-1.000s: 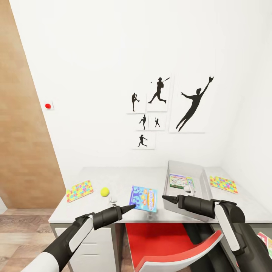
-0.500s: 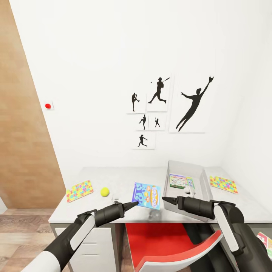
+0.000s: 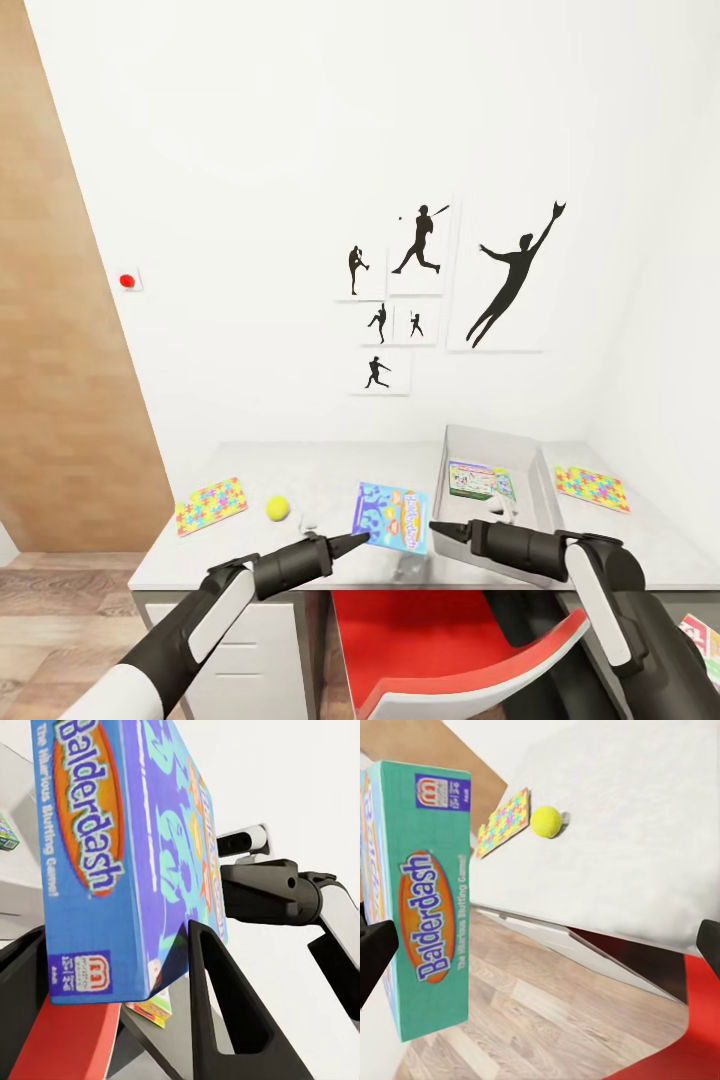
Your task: Put all the toys in the child's room - the three board games (two on the bed and one on the table), the two jigsaw puzzles on the table, and the tennis ball on the table - inside the toy box on the table in the child's room.
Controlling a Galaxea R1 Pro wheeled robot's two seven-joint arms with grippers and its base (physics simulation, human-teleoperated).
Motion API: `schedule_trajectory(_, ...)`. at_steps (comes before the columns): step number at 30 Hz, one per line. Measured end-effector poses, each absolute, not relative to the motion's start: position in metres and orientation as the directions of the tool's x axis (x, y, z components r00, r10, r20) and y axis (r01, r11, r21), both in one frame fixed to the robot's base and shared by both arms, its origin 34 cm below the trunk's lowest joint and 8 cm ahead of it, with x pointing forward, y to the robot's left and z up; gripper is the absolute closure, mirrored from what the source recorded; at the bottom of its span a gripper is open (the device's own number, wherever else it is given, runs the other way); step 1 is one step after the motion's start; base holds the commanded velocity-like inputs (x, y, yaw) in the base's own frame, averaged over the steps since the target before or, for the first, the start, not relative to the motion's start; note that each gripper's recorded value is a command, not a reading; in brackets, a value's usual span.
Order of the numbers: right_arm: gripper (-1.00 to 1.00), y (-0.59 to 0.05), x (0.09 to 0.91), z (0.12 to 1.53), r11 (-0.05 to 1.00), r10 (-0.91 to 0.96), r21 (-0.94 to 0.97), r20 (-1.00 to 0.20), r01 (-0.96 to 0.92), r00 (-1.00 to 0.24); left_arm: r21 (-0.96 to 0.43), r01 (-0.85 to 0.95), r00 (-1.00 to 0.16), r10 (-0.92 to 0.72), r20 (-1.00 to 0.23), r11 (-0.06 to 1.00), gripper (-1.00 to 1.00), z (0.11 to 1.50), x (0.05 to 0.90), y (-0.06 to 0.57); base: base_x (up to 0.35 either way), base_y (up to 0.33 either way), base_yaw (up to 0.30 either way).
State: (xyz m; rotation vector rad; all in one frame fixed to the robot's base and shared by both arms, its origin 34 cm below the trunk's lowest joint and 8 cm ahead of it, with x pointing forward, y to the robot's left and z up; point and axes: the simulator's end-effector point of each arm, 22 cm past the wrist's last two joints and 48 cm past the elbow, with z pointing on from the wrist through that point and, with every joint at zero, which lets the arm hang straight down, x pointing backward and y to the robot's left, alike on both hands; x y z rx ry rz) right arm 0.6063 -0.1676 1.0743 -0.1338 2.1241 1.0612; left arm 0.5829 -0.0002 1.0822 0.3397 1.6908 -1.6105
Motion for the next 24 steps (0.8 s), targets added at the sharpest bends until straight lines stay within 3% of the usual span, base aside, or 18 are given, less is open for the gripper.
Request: schedule_trajectory(24, -1.0, -0.1734, 0.6082, 1.0779, 0.646, 0.246, 0.659, -0.657, -0.385, -0.712, -0.742, 0.651, -0.676, -0.32, -0.663, 0.161, 1.0, 1.0848, 0.5846, -0.0068, 0.0, 0.0, 0.0)
